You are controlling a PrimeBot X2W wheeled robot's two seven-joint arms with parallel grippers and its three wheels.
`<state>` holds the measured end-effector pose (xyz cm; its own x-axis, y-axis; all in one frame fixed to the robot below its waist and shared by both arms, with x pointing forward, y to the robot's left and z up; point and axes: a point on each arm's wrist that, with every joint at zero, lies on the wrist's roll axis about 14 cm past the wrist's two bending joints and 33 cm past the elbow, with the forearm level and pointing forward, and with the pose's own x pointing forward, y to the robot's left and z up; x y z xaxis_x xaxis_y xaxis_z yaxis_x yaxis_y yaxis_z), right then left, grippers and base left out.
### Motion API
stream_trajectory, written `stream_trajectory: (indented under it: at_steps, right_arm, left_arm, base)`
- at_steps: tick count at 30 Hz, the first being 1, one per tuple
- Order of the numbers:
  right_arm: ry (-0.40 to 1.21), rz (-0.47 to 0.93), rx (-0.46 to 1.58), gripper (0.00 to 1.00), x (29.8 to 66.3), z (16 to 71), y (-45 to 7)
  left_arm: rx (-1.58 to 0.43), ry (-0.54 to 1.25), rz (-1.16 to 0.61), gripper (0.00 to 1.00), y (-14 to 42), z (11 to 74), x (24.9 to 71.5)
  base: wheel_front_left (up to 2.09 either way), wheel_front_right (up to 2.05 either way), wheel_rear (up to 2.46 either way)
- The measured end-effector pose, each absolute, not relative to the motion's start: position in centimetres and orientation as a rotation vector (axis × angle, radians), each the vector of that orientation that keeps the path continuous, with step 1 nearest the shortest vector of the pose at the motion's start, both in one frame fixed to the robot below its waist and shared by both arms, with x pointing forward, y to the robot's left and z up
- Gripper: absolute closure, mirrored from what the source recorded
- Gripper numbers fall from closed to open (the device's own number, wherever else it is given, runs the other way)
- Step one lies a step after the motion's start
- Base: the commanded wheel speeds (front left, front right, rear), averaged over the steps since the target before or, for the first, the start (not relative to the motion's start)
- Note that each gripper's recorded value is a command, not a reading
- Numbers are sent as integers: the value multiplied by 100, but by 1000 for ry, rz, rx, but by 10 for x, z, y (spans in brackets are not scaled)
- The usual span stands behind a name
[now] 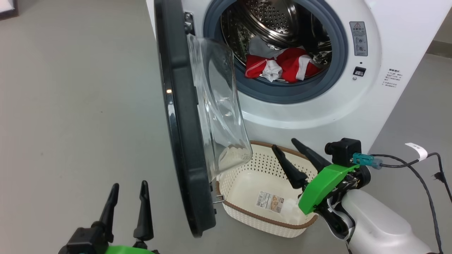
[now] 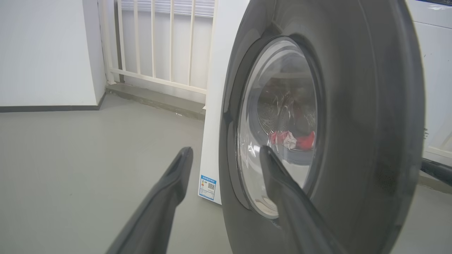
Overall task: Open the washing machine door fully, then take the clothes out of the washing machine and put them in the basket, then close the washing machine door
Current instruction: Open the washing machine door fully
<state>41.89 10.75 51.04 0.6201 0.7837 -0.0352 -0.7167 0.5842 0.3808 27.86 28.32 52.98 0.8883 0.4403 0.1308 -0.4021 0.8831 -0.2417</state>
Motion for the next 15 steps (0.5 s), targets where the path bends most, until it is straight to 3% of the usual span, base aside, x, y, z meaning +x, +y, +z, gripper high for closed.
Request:
stream_trajectory:
  at_steps: [6, 15]
  right_arm:
    - [108, 786, 337, 0, 434, 521, 86]
    - [46, 720, 252, 0, 421, 509, 66]
  left_arm:
    - [-193, -195, 438, 0, 284, 534, 280]
    - [-181, -205, 434, 0, 283, 538, 282]
  base:
    - [0, 0, 0]
    - [0, 0, 0]
